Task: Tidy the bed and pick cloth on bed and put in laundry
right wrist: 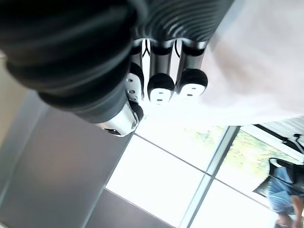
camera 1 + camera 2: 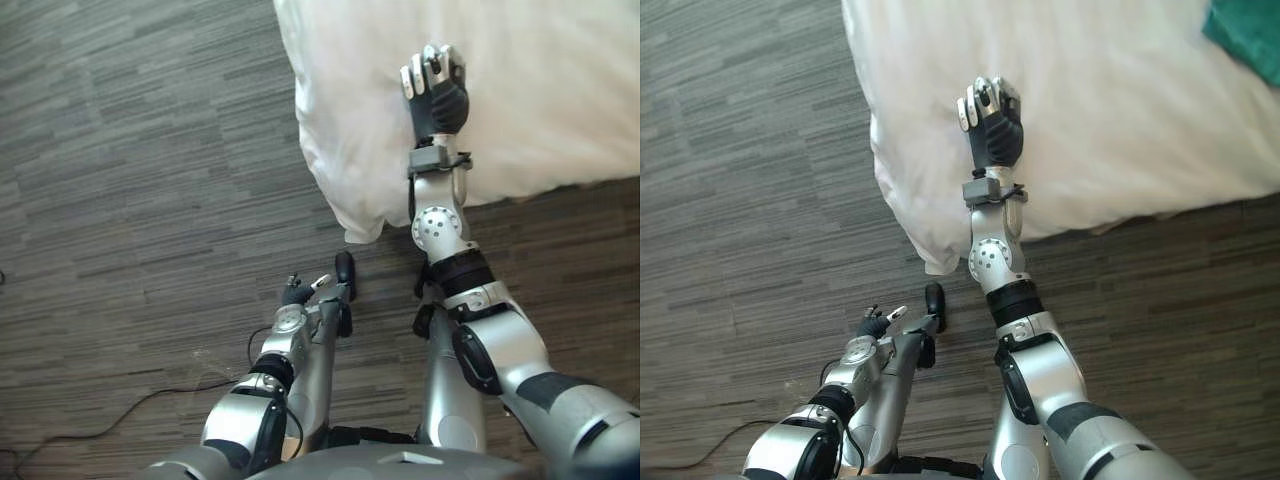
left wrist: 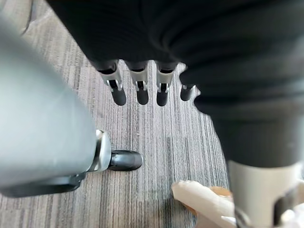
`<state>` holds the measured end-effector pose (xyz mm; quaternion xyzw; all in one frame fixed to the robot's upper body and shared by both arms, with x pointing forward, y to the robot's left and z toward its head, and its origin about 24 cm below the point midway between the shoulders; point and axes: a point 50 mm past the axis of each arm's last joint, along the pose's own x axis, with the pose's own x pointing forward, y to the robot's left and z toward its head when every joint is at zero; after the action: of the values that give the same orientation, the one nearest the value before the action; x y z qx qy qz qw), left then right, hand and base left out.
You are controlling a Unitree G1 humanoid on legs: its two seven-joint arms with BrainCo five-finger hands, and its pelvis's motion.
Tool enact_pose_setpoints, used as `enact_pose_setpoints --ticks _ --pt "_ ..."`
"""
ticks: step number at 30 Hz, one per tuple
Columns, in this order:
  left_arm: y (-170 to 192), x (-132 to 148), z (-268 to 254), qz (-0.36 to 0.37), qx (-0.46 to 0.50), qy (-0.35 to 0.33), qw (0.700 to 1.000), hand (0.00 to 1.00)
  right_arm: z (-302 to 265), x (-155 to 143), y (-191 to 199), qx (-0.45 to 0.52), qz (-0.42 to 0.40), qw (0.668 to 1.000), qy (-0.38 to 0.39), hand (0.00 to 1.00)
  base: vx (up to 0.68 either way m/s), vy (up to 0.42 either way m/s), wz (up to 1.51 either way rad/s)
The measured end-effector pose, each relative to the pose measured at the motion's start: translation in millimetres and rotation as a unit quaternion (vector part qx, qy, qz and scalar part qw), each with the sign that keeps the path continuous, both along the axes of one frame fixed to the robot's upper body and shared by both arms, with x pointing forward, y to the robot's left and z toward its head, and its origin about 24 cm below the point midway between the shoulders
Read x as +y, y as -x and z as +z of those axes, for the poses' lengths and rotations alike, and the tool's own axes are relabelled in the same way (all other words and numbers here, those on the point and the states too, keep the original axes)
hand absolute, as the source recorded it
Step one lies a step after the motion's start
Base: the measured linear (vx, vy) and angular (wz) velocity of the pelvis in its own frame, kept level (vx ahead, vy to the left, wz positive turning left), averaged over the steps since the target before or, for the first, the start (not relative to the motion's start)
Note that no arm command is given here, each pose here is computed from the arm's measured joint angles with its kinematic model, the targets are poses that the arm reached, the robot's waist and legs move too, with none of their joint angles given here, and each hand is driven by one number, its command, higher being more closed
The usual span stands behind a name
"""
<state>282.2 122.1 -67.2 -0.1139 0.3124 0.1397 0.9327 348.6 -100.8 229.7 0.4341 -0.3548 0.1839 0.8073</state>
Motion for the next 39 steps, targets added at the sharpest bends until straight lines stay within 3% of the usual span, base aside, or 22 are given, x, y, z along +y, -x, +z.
enact_pose_setpoints --ticks 4,8,14,15,19,21,22,23,26,29,32,34,39 --pt "-17.5 2.0 17.7 0.039 -0.018 0.041 0.998 0.0 -3.2 -53.1 19.4 -0.053 -0.064 0.996 -0.027 1.0 -0.03 -0.053 -0.39" --pt "-25.7 4.3 30.2 0.054 -0.035 0.061 0.996 0.0 -48.6 -118.6 37.8 0.002 -0.142 0.988 -0.057 1.0 0.06 -0.07 -0.36" --pt "-22.2 13.0 28.7 0.058 -0.026 0.054 0.997 0.0 -139.4 -154.2 77.2 0.123 -0.16 0.978 -0.06 1.0 0.13 -0.06 -0.24" --pt "-19.0 18.2 25.1 0.061 -0.019 0.049 0.997 0.0 -155.4 -155.7 82.1 0.151 -0.159 0.974 -0.051 0.0 0.08 -0.034 -0.08" --pt "8.3 45.7 -0.3 0.077 0.021 0.024 0.996 0.0 -222.8 -153.3 106.4 0.302 -0.159 0.94 0.016 0.0 0.07 -0.029 -0.11" --pt "42.7 58.6 -27.8 0.094 0.07 0.019 0.993 0.0 -283.8 -143.6 143.4 0.45 -0.148 0.876 0.087 0.0 0.16 -0.017 0.05" --pt "49.6 60.1 -32.6 0.095 0.081 0.015 0.992 0.0 -293.5 -141.1 150.9 0.474 -0.143 0.863 0.099 0.0 0.21 -0.003 0.06" --pt "69.1 63.1 -45.3 0.097 0.109 0.007 0.989 0.0 -318.9 -134.3 172.9 0.543 -0.128 0.819 0.137 0.0 0.16 0.008 0.07" --pt "106.4 66.1 -66.0 0.087 0.154 -0.002 0.984 0.0 -351.9 -123.4 210.7 0.637 -0.094 0.732 0.222 0.0 0.16 0.027 0.11" --pt "144.1 72.9 -80.2 0.093 0.192 -0.019 0.977 0.0 -366.6 -107.8 231.4 0.675 -0.059 0.691 0.251 0.0 0.08 0.026 -0.06" --pt "182.8 78.6 -90.9 0.123 0.225 -0.013 0.967 0.0 -373.8 -102.6 247.1 0.692 -0.034 0.661 0.288 0.0 -0.01 0.051 -0.62" --pt "193.7 78.8 -93.7 0.105 0.237 -0.024 0.965 0.0 -374.6 -104.5 251.1 0.693 -0.027 0.652 0.307 0.0 -0.08 0.1 -0.7" --pt "190.3 77.6 -93.8 0.046 0.231 -0.036 0.971 0.0 -375.4 -104.7 255.4 0.696 -0.031 0.652 0.299 0.0 -0.15 0.099 -0.49"
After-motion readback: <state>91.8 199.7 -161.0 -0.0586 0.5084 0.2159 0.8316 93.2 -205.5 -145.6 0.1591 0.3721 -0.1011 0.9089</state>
